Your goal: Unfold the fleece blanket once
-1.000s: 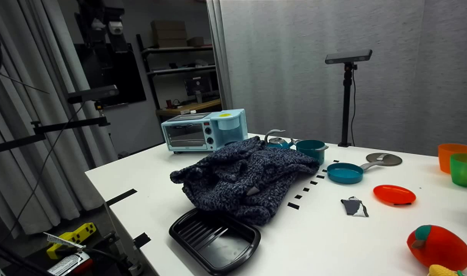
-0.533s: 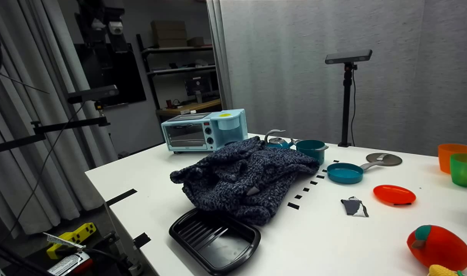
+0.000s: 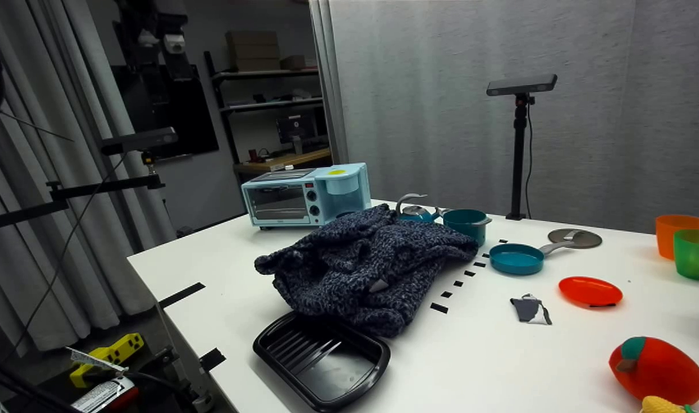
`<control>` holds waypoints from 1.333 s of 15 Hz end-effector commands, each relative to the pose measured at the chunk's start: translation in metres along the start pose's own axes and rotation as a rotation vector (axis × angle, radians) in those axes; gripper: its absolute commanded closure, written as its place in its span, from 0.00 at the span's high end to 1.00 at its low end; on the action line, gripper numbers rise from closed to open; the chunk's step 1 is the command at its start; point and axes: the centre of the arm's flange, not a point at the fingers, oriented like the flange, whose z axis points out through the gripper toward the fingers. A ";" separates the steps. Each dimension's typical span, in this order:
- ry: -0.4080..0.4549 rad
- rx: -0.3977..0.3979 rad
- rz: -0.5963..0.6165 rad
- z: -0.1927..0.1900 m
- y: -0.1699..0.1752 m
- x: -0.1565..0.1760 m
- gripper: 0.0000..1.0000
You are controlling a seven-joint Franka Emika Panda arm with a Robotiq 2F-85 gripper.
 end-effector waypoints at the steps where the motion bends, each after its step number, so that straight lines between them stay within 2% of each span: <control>1: 0.017 0.029 -0.017 0.000 0.000 0.000 1.00; 3: 0.025 0.040 -0.020 0.001 -0.001 0.001 1.00; 4: 0.017 0.037 -0.017 -0.011 -0.075 0.008 1.00; 5: 0.014 0.058 -0.025 -0.011 -0.086 0.010 1.00; 6: 0.007 0.050 -0.016 -0.004 -0.037 0.002 1.00; 8: 0.008 0.038 -0.037 -0.006 -0.079 0.001 1.00; 9: 0.007 0.030 -0.040 -0.006 -0.087 0.001 1.00; 15: 0.004 0.040 -0.030 -0.005 -0.083 0.002 1.00; 18: 0.006 0.060 -0.025 0.009 -0.083 0.017 1.00; 20: 0.039 0.064 -0.008 0.019 -0.082 0.034 1.00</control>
